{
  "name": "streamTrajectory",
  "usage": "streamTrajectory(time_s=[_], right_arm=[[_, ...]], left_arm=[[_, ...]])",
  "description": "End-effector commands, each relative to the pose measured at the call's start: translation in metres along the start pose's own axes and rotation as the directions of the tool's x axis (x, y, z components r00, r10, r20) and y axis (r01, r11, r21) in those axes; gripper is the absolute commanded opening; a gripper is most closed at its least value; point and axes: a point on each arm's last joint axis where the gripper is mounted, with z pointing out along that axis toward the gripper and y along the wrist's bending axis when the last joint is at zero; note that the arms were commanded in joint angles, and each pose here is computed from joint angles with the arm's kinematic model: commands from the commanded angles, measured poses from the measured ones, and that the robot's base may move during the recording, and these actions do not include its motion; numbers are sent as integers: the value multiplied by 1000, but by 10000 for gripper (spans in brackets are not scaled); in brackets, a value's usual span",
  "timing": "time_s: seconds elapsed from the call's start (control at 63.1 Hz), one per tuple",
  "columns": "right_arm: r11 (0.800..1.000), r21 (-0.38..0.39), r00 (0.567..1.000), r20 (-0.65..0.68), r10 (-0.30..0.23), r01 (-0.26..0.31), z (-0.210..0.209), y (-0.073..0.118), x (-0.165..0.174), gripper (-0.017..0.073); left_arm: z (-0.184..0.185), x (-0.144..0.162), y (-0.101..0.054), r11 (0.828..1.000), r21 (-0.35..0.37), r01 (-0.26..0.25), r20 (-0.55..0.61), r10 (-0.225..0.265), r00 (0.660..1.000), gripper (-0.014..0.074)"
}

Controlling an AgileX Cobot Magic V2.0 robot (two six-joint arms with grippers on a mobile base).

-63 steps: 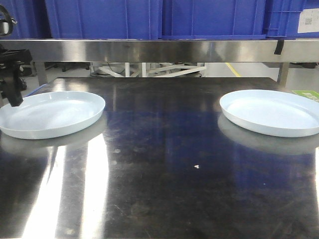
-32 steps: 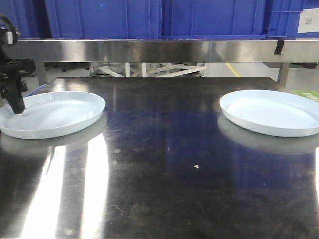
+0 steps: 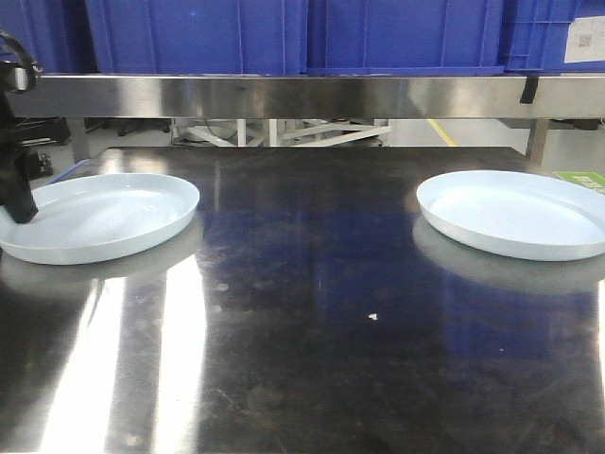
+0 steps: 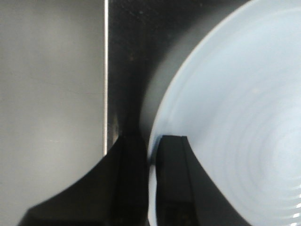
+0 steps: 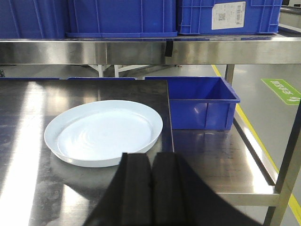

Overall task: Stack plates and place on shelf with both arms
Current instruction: 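Grasp the plate rim with the left gripper and lift it, then set the plate down at table center and open the left gripper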

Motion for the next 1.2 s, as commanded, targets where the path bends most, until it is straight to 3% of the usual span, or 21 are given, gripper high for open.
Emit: streamTrajectory(time_s=[0.0,0.238,0.364,0.444,0.539,0.729,0.792,0.935,1.077,1.188], right_arm=[[1000,6,992,125,-8,7,-3,0,-14,56],[1000,6,992,125,-8,7,-3,0,-14,56],[1000,6,992,125,-8,7,-3,0,-14,56],[1000,6,992,125,-8,7,-3,0,-14,56],[1000,6,992,125,-8,7,-3,0,-14,56],[1000,6,992,125,-8,7,-3,0,-14,56],[1000,6,992,125,-8,7,-3,0,-14,56],[1000,6,992,125,-8,7,-3,0,-14,56],[1000,6,992,125,-8,7,-3,0,-14,56],[1000,6,992,125,-8,7,-3,0,-14,56]], left_arm=[[-27,-3,-6,1000,13,-3,67,2,998,88],[-80,-5,-15,999,31,-23,199,17,980,88],[-125,2,-28,993,105,-47,308,13,951,88],[-146,11,-40,982,166,-89,350,26,936,88],[-163,23,-60,960,225,-166,365,75,928,88],[-160,49,-118,903,276,-330,288,250,924,88],[-154,57,-141,878,282,-387,278,312,909,88],[-132,67,-176,838,257,-482,239,428,872,88],[-94,71,-199,816,258,-518,147,497,855,88],[-67,69,-205,816,254,-519,83,516,853,88]])
